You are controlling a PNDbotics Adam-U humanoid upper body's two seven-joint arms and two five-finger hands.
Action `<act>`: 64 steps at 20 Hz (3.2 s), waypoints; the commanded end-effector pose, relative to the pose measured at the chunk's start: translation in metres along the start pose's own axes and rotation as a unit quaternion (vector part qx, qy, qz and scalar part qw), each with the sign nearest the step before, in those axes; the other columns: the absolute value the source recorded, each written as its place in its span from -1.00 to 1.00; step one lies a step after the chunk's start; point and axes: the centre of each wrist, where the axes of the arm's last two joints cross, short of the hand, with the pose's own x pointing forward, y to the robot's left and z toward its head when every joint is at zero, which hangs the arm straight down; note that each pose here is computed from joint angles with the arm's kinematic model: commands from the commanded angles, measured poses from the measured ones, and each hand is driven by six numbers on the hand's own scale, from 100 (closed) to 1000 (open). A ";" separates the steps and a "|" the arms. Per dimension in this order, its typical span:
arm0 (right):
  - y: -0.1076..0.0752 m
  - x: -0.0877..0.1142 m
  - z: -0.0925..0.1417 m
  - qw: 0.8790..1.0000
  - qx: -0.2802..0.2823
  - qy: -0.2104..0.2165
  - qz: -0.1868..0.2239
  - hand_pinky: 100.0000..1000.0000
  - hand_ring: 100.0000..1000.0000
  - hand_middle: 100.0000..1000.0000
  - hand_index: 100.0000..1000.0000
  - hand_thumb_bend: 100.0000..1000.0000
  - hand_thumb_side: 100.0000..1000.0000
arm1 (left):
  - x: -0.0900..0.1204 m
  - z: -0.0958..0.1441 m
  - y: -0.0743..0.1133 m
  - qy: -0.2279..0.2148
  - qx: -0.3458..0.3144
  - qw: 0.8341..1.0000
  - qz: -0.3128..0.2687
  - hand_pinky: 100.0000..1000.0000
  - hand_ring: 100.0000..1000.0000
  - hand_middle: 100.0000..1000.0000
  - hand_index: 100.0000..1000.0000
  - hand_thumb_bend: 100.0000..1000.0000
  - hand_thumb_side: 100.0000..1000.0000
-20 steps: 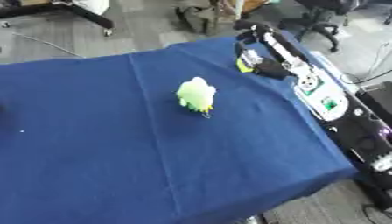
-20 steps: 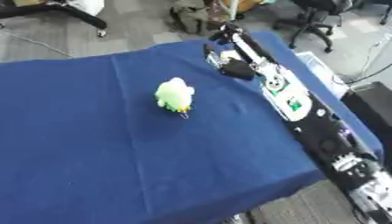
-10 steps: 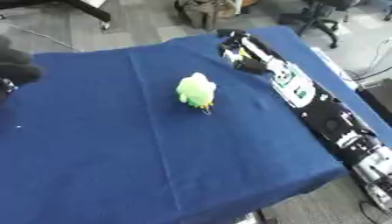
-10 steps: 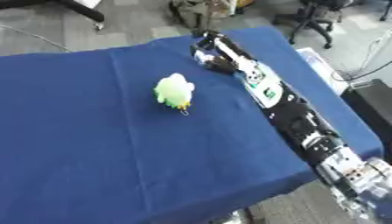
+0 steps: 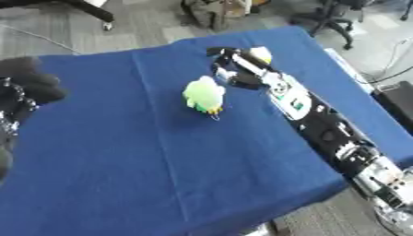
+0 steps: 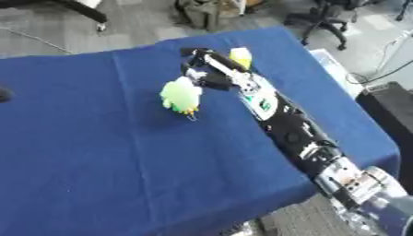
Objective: Pick up the objects with one hand, pass them to the other hand, and then place them into the box on the other side of the table.
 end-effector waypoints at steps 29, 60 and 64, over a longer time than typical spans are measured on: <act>0.030 -0.016 -0.001 0.966 0.117 0.086 0.212 0.63 0.74 0.88 1.00 -1.00 0.13 | 0.006 -0.003 -0.005 -0.013 -0.024 1.000 -0.012 0.58 0.23 0.17 0.58 0.69 0.03; 0.031 -0.014 0.001 0.960 -0.180 0.071 0.202 -0.12 -0.44 -0.94 -0.89 -1.00 -1.00 | 0.005 -0.003 -0.007 -0.006 -0.019 1.000 -0.008 0.55 0.26 0.23 0.58 0.57 0.10; 0.028 -0.007 -0.003 0.961 -0.197 0.058 0.184 -0.14 -0.47 -0.97 -0.88 -1.00 -1.00 | 0.005 -0.002 -0.007 -0.002 -0.014 1.000 -0.007 0.55 0.26 0.23 0.58 0.55 0.11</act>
